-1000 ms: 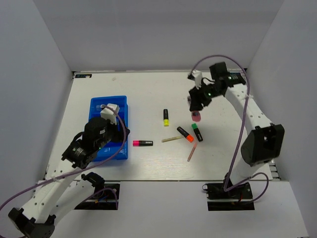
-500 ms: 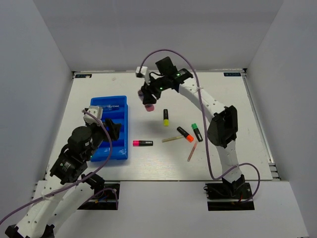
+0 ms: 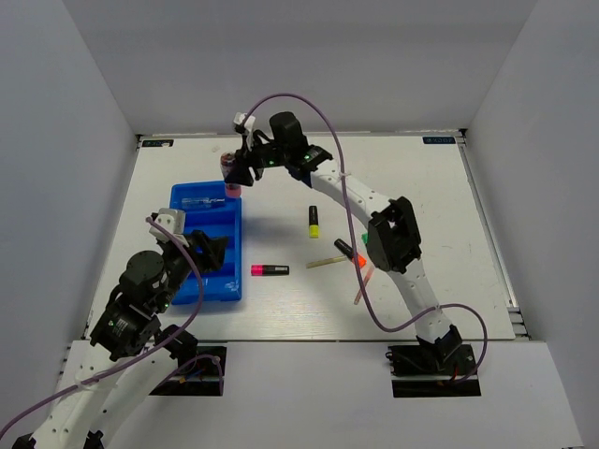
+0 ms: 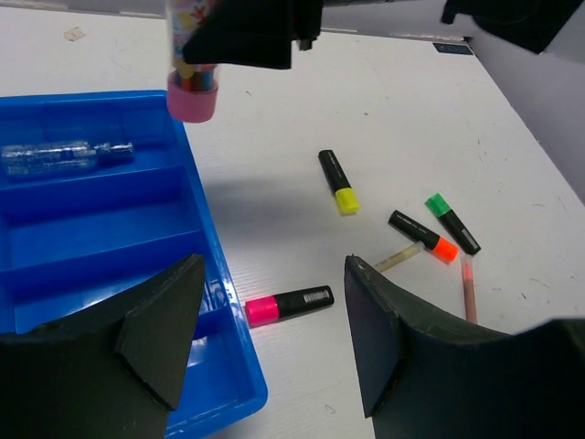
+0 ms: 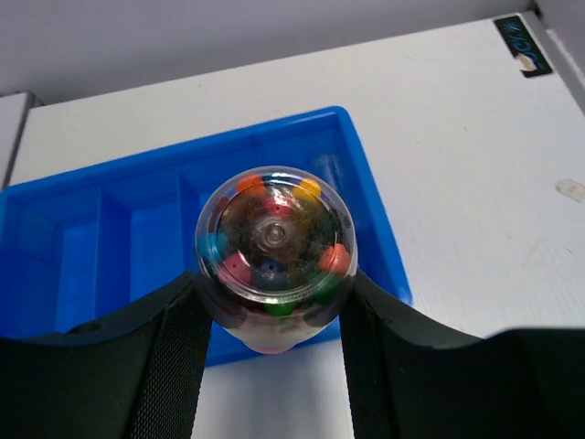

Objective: Sort the stationery into containers
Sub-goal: Place the stationery in the storage box.

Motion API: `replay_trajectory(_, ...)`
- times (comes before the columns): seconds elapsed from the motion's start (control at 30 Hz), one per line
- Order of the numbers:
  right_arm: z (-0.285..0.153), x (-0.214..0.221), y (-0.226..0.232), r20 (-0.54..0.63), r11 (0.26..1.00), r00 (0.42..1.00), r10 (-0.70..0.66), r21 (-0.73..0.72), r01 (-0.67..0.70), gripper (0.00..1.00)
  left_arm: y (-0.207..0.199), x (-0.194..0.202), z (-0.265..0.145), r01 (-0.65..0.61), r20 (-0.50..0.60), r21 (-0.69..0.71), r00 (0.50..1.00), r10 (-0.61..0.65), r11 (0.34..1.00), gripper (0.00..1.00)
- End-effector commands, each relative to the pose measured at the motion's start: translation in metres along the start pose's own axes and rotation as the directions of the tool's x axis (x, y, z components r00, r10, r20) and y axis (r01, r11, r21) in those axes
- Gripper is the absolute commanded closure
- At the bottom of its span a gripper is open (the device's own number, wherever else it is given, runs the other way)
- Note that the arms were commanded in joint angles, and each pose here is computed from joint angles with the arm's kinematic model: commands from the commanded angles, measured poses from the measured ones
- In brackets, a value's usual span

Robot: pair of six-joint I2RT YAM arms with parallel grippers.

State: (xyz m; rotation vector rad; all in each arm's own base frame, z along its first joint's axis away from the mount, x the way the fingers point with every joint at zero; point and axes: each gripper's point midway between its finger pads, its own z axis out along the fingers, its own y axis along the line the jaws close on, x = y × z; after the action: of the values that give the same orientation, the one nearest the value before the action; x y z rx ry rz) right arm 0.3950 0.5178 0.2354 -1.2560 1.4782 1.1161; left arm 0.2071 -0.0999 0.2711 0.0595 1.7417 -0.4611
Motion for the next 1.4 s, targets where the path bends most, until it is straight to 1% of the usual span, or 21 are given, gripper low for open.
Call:
replay_trajectory(0.0,0.019,-0.034,0.028,0.139,0.992,0.989,-0.052,-0.106,0.067,1.0,-0.005,0.001,-0.001,0.017,-0.009,0.027,1.0,-0.016,1.0,0.27)
replay_trajectory(0.17,0.036,-0.017,0.053,0.118,0.98,0.993,-0.017,-0.196,0.04,1.0,-0.006,0.007,-0.002,0.023,-0.022,0.037,1.0,-0.022,0.999,0.26)
replay_trajectory(0.3,0.046,-0.006,0.066,0.099,0.973,0.995,-0.017,-0.228,0.039,1.0,-0.006,0.007,-0.004,0.024,-0.015,0.039,1.0,-0.024,0.999,0.26)
replay_trajectory(0.33,0.048,0.002,0.067,0.078,0.972,0.997,-0.009,-0.233,0.027,1.0,-0.006,0.007,-0.004,0.025,-0.017,0.04,1.0,-0.025,0.999,0.26)
replay_trajectory(0.37,0.052,0.005,0.073,0.074,0.969,0.997,-0.038,-0.241,0.055,1.0,-0.007,0.007,-0.006,0.029,-0.017,0.047,0.999,-0.028,0.998,0.26)
replay_trajectory(0.43,0.055,0.021,0.075,0.039,0.969,0.998,-0.045,-0.24,0.053,1.0,-0.006,0.007,-0.007,0.028,-0.019,0.045,0.999,-0.028,0.999,0.25)
replay_trajectory(0.47,0.056,0.024,0.075,0.037,0.969,0.997,-0.069,-0.237,0.075,1.0,-0.006,0.007,-0.008,0.027,-0.015,0.046,1.0,-0.027,0.999,0.25)
replay_trajectory(0.5,0.058,0.036,0.075,-0.001,0.973,0.998,-0.058,-0.224,0.056,1.0,-0.006,0.007,-0.009,0.029,-0.015,0.046,0.999,-0.029,0.999,0.25)
replay_trajectory(0.53,0.06,0.044,0.073,-0.018,0.974,0.997,-0.07,-0.219,0.065,1.0,-0.005,0.007,-0.01,0.031,-0.016,0.044,0.999,-0.03,0.999,0.25)
replay_trajectory(0.73,0.061,0.063,0.062,-0.067,0.979,0.992,-0.111,-0.179,0.098,1.0,-0.003,0.01,-0.015,0.034,-0.02,0.041,0.999,-0.034,0.999,0.25)
replay_trajectory(0.93,0.063,0.073,0.062,-0.099,0.977,0.984,-0.146,-0.168,0.128,1.0,-0.003,0.014,-0.016,0.043,-0.027,0.043,0.999,-0.042,0.998,0.25)
replay_trajectory(0.97,0.063,0.074,0.062,-0.103,0.976,0.982,-0.157,-0.169,0.139,0.96,-0.003,0.014,-0.018,0.046,-0.029,0.042,0.999,-0.045,0.998,0.25)
replay_trajectory(1.0,0.063,0.078,0.06,-0.11,0.976,0.981,-0.159,-0.167,0.14,0.89,-0.004,0.014,-0.017,0.047,-0.029,0.046,0.999,-0.046,0.998,0.25)
replay_trajectory(1.03,0.066,0.078,0.062,-0.113,0.976,0.979,-0.168,-0.161,0.149,0.79,-0.003,0.016,-0.018,0.048,-0.034,0.042,0.998,-0.047,0.998,0.25)
replay_trajectory(1.07,0.067,0.081,0.064,-0.122,0.974,0.977,-0.177,-0.161,0.156,0.64,-0.003,0.017,-0.018,0.049,-0.037,0.041,0.998,-0.048,0.998,0.25)
replay_trajectory(1.17,0.07,0.08,0.066,-0.121,0.97,0.972,-0.204,-0.161,0.183,0.48,-0.002,0.017,-0.019,0.05,-0.041,0.041,0.998,-0.048,0.998,0.25)
replay_trajectory(1.23,0.071,0.078,0.068,-0.121,0.968,0.969,-0.215,-0.16,0.194,0.44,-0.001,0.019,-0.02,0.048,-0.052,0.034,0.998,-0.046,0.998,0.25)
replay_trajectory(1.37,0.072,0.069,0.073,-0.117,0.964,0.964,-0.237,-0.151,0.219,0.27,-0.002,0.014,-0.024,0.052,-0.045,0.036,0.998,-0.051,0.998,0.25)
